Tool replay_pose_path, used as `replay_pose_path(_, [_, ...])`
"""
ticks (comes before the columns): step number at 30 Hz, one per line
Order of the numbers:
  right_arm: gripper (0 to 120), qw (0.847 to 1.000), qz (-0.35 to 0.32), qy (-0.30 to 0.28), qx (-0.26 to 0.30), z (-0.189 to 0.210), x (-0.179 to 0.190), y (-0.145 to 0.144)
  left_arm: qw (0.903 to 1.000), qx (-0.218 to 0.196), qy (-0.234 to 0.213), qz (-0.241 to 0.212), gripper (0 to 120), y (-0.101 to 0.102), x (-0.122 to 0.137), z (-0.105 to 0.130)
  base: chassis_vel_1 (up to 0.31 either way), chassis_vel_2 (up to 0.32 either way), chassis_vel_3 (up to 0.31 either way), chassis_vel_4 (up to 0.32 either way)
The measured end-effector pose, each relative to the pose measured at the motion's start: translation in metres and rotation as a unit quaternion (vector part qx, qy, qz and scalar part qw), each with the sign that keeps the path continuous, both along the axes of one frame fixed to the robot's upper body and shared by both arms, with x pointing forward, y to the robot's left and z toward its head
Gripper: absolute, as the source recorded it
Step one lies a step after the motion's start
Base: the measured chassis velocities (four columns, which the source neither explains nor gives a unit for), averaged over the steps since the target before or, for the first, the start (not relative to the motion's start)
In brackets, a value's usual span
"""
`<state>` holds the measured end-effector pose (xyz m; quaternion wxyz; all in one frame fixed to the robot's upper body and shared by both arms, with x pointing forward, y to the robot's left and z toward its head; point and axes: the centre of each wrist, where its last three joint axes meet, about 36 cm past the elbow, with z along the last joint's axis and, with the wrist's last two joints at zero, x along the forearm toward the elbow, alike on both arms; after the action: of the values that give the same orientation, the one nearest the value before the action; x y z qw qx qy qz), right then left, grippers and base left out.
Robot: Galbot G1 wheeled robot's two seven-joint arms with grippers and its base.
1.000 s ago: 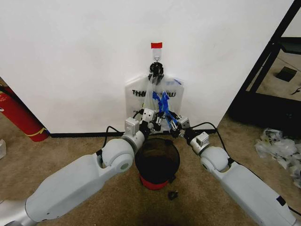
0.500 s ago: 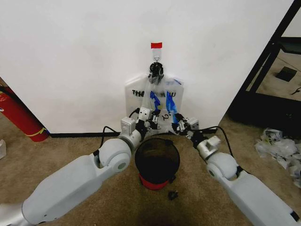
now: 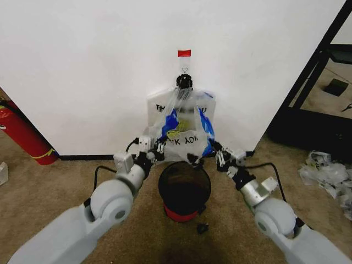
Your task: Pick up the garbage bag from the wall and place it over the trash bin.
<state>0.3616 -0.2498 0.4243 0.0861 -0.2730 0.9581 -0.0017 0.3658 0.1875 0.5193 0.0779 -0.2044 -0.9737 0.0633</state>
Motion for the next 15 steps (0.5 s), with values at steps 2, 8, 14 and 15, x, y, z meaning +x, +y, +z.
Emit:
replay_pose_path(2, [0, 1.000, 0.005, 0.002, -0.003, -0.003, -0.004, 0.000, 1.0000, 0.001, 0.004, 0.001, 0, 0.002, -0.008, -0.002, 0.000, 0.000, 0.000, 0.000])
replay_pose_path(8, [0, 1.000, 0.013, 0.012, -0.008, -0.010, -0.021, 0.001, 0.9998, 0.006, 0.017, 0.001, 0, 0.003, -0.022, -0.010, 0.000, 0.000, 0.000, 0.000])
replay_pose_path(14, [0, 1.000, 0.020, 0.014, -0.016, -0.016, -0.030, 0.001, 0.9997, 0.012, 0.023, 0.000, 0, 0.004, -0.032, -0.017, 0.000, 0.000, 0.000, 0.000])
replay_pose_path(15, [0, 1.000, 0.020, 0.014, -0.016, -0.016, -0.030, 0.001, 0.9997, 0.012, 0.023, 0.000, 0, 0.004, -0.032, -0.017, 0.000, 0.000, 0.000, 0.000])
